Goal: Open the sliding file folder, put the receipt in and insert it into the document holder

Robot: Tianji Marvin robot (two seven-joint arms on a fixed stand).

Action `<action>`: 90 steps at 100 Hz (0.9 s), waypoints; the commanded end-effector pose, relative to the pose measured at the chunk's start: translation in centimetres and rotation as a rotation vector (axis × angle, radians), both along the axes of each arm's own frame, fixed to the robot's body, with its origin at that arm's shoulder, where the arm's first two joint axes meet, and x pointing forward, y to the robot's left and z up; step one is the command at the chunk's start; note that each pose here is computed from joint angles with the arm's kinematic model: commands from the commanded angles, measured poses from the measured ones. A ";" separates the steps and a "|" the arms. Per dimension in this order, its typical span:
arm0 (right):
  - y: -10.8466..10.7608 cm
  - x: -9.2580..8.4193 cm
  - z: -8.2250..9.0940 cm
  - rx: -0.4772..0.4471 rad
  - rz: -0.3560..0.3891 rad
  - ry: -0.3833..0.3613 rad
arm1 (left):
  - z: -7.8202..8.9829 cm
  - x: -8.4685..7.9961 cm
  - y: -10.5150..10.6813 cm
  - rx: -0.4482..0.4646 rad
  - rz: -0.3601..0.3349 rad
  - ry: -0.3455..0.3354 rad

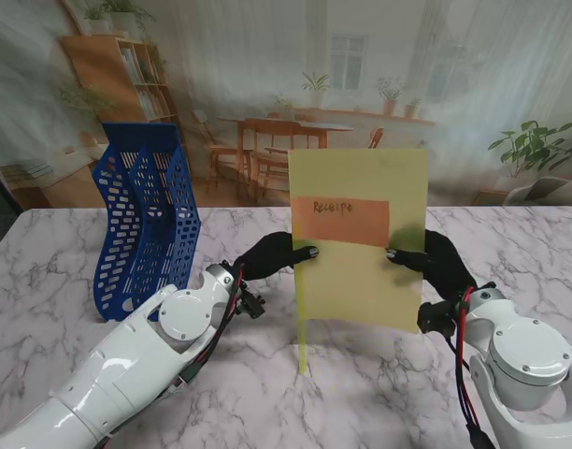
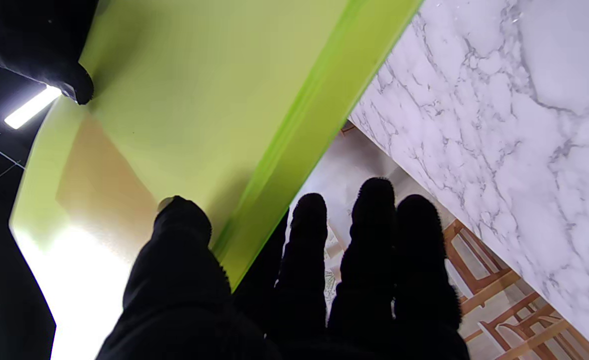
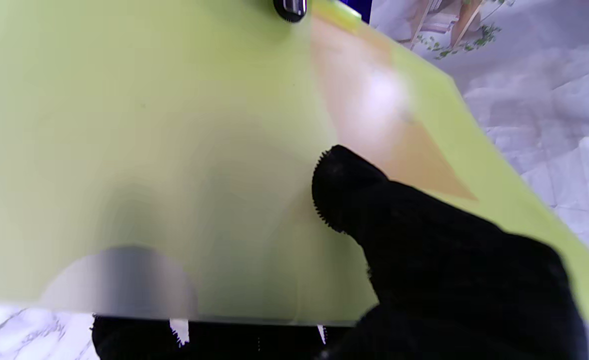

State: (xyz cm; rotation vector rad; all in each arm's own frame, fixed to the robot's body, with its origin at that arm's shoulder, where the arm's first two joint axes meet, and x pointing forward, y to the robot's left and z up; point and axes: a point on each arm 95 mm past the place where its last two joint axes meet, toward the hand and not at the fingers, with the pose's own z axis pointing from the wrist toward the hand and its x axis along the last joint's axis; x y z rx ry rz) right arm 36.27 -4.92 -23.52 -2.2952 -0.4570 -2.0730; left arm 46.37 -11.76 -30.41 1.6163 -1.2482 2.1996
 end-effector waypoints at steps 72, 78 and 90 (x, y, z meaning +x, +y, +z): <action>0.1 -0.5 -1.3 0.079 0.237 -0.014 | 1.5 0.5 -0.3 0.015 -0.021 -0.052; 0.2 -0.4 -1.2 0.067 0.238 -0.019 | 1.6 0.5 -0.3 0.022 -0.029 -0.057; 0.4 0.0 -0.7 0.063 0.174 -0.045 | 1.7 0.5 -0.3 0.032 -0.044 -0.063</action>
